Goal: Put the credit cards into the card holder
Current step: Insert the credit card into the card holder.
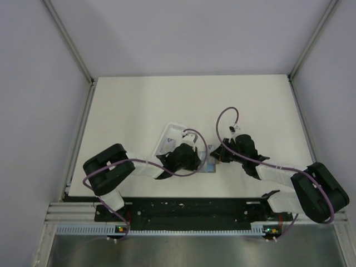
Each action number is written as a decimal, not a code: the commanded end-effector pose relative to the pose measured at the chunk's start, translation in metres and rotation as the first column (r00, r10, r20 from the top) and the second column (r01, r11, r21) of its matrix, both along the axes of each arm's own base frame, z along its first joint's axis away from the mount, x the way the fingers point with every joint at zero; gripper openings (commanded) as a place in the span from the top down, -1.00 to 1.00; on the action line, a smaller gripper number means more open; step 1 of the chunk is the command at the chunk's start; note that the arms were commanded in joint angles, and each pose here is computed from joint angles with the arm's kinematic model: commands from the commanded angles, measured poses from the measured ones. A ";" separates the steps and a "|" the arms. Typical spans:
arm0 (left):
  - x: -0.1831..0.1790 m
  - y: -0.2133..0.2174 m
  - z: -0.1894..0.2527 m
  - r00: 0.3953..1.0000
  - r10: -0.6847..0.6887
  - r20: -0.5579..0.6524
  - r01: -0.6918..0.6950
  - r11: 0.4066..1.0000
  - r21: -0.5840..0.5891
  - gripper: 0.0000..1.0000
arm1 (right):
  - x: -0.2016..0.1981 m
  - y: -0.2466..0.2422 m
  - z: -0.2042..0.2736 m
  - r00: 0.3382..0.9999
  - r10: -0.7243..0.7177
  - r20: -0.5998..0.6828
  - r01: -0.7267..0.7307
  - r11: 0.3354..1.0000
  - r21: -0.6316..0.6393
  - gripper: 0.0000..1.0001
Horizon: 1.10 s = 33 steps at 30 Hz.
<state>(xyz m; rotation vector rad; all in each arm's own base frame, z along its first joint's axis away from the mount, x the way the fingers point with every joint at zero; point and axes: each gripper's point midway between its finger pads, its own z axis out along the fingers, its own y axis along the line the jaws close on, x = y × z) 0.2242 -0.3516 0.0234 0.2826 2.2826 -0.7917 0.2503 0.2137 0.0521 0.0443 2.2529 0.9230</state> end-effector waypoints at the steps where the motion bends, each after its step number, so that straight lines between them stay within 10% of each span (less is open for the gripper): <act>1: -0.024 0.039 -0.049 0.992 -0.012 -0.124 0.040 0.975 0.220 1.00 | 0.009 0.014 0.021 0.998 0.011 0.055 -0.014 0.998 0.062 1.00; 33: 0.004 0.028 0.095 0.991 -0.026 0.128 0.019 0.998 0.062 1.00 | -0.019 0.059 0.052 0.982 0.185 0.051 -0.190 0.969 0.155 1.00</act>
